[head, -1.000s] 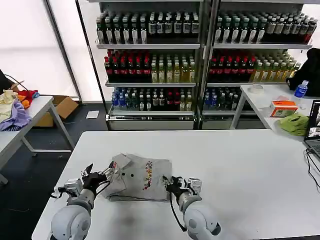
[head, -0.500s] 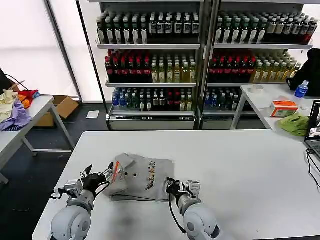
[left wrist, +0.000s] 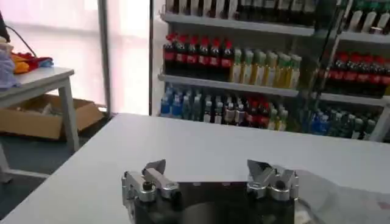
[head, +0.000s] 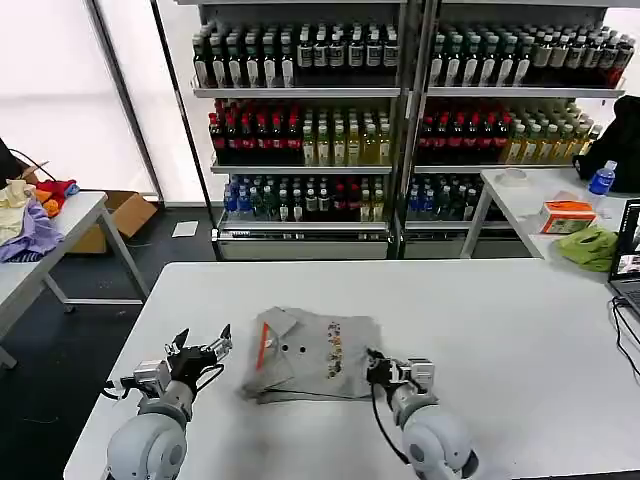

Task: Fold and organize the clothes.

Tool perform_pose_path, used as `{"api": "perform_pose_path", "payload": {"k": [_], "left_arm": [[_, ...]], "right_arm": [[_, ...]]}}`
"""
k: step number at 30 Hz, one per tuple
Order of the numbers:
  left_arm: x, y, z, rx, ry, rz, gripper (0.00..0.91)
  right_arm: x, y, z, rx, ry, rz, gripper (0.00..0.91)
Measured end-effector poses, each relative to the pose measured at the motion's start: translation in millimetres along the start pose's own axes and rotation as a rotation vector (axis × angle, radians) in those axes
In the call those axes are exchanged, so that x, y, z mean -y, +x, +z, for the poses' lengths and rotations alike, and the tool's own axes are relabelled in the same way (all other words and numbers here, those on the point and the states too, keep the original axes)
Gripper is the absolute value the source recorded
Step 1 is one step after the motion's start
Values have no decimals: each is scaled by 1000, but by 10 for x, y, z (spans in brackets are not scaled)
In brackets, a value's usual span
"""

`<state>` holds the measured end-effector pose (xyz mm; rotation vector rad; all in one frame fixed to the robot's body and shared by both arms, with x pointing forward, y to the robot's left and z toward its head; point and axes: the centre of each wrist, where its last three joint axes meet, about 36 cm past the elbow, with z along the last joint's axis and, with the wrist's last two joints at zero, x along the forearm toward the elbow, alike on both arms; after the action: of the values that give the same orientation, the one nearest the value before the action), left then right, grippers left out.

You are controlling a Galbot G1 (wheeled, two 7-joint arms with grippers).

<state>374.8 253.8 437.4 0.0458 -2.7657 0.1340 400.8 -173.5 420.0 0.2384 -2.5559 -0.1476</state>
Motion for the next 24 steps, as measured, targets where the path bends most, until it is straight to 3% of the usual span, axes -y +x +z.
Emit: {"api": "perform_pose_path", "payload": {"k": [5, 6, 7, 8, 17, 24], "left_arm": [[42, 25, 2, 3, 2, 9, 907], [46, 30, 4, 3, 3, 10, 907], [48, 32, 9, 2, 2, 10, 907], [50, 35, 10, 3, 1, 11, 907], [43, 109, 3, 11, 5, 14, 907], [51, 151, 23, 10, 2, 15, 907]], "right_arm": [[324, -52, -97, 14, 42, 56, 0], [365, -63, -96, 12, 48, 62, 81], [404, -78, -93, 10, 53, 68, 574], [442, -94, -93, 9, 58, 75, 907], [662, -141, -84, 19, 86, 141, 907], [642, 133, -162, 86, 132, 165, 907]]}}
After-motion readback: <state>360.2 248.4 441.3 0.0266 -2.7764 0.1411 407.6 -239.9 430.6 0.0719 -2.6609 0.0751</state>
